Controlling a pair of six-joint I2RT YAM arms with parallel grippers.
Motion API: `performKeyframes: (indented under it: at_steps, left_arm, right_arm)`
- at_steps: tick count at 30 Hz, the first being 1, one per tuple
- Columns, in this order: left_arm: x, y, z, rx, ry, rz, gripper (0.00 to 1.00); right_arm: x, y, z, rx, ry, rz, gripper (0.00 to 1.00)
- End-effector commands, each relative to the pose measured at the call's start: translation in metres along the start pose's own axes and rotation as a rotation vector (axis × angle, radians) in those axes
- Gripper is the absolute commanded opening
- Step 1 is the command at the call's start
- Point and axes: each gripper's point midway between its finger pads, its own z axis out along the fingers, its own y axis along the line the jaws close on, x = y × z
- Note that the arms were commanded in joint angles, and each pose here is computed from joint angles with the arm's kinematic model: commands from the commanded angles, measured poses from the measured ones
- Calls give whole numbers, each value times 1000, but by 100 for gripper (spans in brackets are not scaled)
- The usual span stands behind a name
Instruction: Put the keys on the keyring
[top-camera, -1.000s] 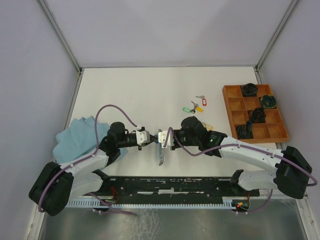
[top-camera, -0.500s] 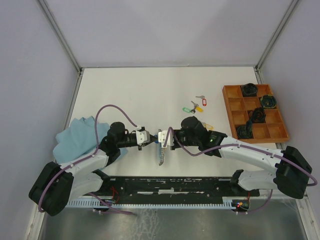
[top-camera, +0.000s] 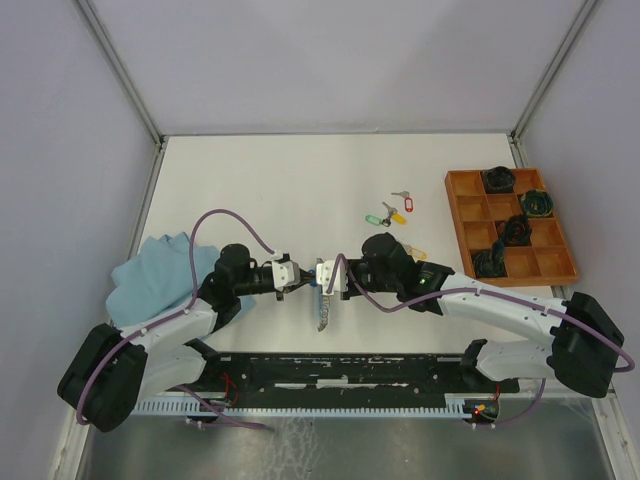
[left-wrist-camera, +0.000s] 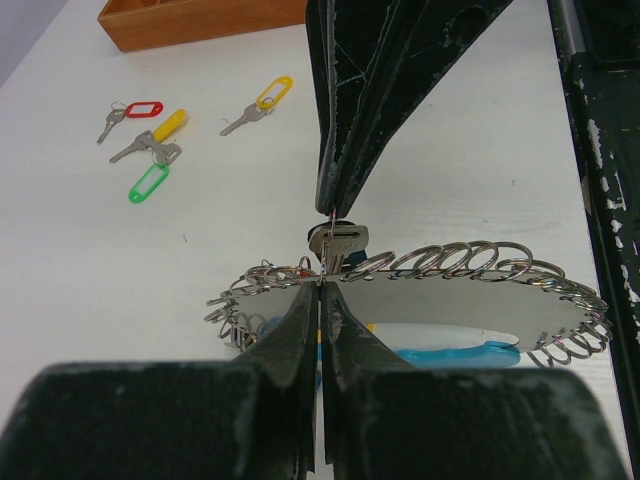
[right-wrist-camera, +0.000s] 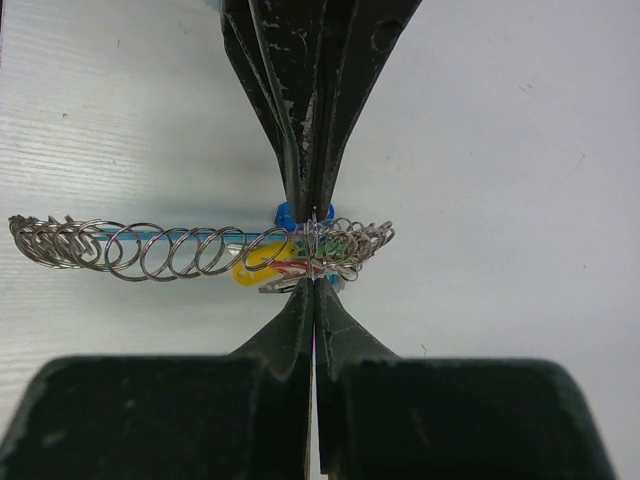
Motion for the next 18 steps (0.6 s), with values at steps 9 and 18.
performKeyframes:
  at_steps: [9,18]
  left_arm:
    - [-23,4,2,2,-71,51,3]
    - [-23,4,1,2,-71,52,3]
  right_arm:
    - [-25,-19,1,50,-57,2,1]
    - [-25,-20,0,57,-55,10,1]
